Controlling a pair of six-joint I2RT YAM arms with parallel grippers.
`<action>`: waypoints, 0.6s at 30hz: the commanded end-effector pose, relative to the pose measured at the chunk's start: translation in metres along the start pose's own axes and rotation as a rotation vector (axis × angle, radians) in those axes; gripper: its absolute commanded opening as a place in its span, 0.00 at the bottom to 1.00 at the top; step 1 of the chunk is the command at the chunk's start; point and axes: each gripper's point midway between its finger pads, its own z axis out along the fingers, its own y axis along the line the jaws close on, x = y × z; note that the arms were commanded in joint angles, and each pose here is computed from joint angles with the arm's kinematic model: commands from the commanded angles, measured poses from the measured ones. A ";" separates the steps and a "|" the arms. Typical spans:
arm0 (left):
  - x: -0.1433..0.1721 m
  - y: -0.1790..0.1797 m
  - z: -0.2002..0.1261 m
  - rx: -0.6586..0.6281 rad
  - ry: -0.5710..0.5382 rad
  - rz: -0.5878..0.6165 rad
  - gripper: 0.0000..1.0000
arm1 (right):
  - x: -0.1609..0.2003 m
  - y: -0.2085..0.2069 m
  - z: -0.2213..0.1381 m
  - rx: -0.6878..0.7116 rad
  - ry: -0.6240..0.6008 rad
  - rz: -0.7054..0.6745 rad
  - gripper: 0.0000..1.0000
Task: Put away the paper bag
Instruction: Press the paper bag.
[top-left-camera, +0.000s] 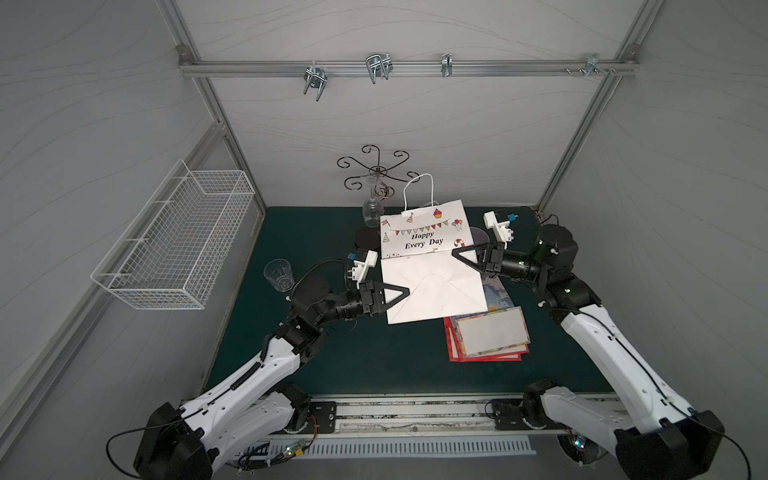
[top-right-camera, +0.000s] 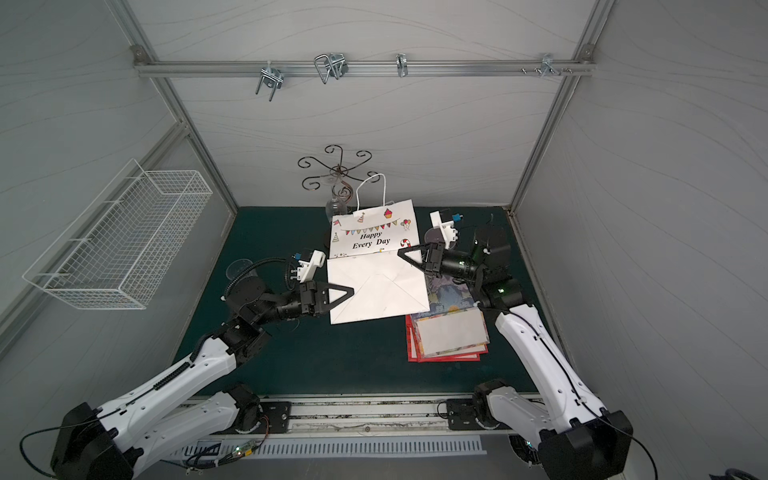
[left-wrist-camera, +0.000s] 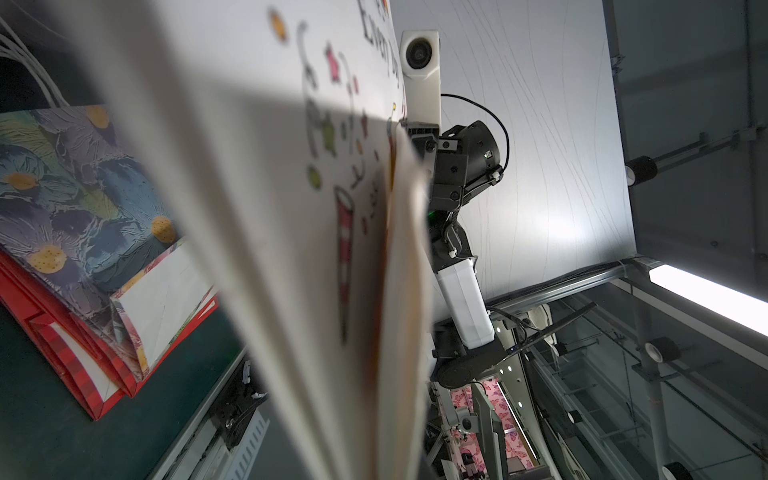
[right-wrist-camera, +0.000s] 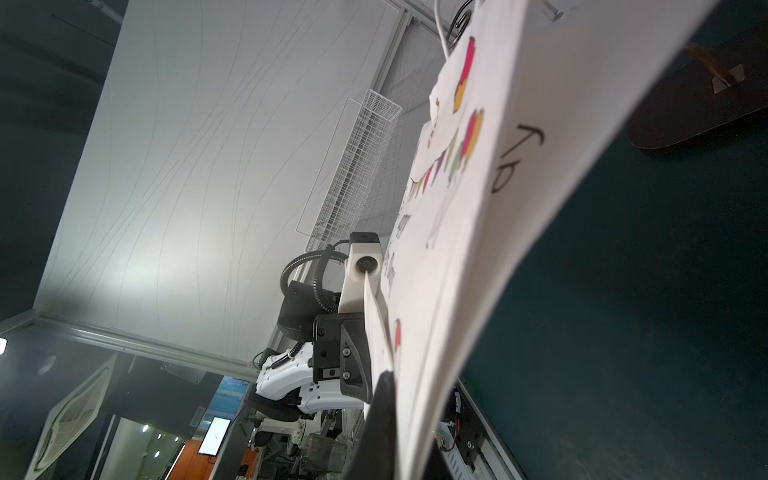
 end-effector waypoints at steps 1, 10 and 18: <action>-0.011 -0.027 -0.003 0.075 -0.060 0.072 0.00 | 0.004 0.014 -0.001 -0.039 0.035 -0.040 0.00; -0.039 -0.032 -0.016 0.059 -0.255 0.102 0.45 | 0.013 0.027 -0.006 -0.091 0.071 -0.032 0.00; -0.053 -0.036 -0.021 0.091 -0.344 0.107 0.00 | 0.025 0.029 -0.008 -0.112 0.116 -0.017 0.00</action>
